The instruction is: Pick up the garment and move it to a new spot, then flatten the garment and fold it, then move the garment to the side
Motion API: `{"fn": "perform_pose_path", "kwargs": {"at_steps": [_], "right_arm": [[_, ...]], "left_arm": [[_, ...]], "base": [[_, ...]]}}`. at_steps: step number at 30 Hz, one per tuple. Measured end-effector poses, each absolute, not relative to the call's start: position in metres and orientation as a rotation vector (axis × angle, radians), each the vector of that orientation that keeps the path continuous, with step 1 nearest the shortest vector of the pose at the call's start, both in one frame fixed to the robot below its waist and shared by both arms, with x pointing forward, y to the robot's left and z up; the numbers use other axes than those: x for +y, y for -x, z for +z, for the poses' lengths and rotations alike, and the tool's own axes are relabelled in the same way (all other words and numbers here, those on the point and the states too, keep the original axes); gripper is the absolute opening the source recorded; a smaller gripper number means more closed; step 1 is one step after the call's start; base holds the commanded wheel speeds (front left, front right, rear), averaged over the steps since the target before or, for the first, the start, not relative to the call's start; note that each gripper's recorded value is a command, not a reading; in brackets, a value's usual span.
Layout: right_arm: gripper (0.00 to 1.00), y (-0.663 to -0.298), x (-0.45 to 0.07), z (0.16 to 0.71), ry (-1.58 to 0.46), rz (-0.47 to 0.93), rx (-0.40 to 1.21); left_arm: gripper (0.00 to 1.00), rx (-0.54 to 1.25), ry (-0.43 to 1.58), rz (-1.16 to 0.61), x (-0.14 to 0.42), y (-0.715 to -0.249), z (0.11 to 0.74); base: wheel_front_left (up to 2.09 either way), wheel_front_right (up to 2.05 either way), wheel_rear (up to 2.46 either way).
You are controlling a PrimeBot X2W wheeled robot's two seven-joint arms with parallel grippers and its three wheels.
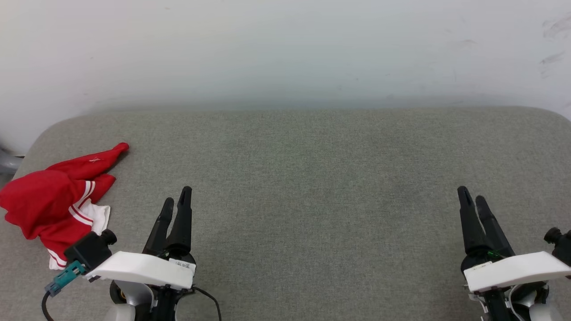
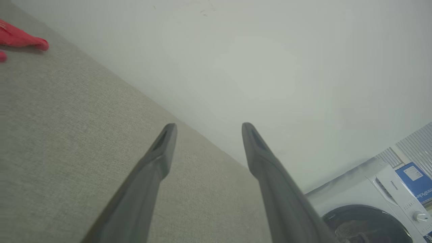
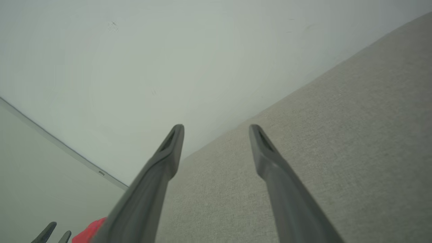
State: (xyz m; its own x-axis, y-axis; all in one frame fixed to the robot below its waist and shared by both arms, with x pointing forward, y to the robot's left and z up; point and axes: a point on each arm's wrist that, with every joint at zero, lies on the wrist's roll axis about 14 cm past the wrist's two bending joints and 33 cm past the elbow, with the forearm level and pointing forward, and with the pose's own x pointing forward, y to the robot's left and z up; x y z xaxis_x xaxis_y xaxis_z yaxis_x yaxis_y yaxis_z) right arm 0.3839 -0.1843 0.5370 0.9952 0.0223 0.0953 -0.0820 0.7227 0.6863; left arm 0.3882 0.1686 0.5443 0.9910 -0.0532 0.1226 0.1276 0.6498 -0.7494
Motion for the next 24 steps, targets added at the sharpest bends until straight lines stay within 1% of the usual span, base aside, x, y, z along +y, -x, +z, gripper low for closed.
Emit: {"fn": "perform_pose_path", "kwargs": {"at_steps": [9, 24], "right_arm": [[1.00, -0.3812, -0.1763, 0.5362, -0.586, 0.087, -0.057], [1.00, -0.3780, -0.1761, 0.5356, -0.357, 0.092, -0.036]], "left_arm": [[1.00, -0.096, 0.639, -0.112, 0.1677, -0.3881, 0.5438], [1.00, -0.103, 0.431, -0.118, 0.1654, -0.3880, 0.5407]], "base": [[0.00, 0.00, 0.00], [0.00, 0.00, 0.00]]}}
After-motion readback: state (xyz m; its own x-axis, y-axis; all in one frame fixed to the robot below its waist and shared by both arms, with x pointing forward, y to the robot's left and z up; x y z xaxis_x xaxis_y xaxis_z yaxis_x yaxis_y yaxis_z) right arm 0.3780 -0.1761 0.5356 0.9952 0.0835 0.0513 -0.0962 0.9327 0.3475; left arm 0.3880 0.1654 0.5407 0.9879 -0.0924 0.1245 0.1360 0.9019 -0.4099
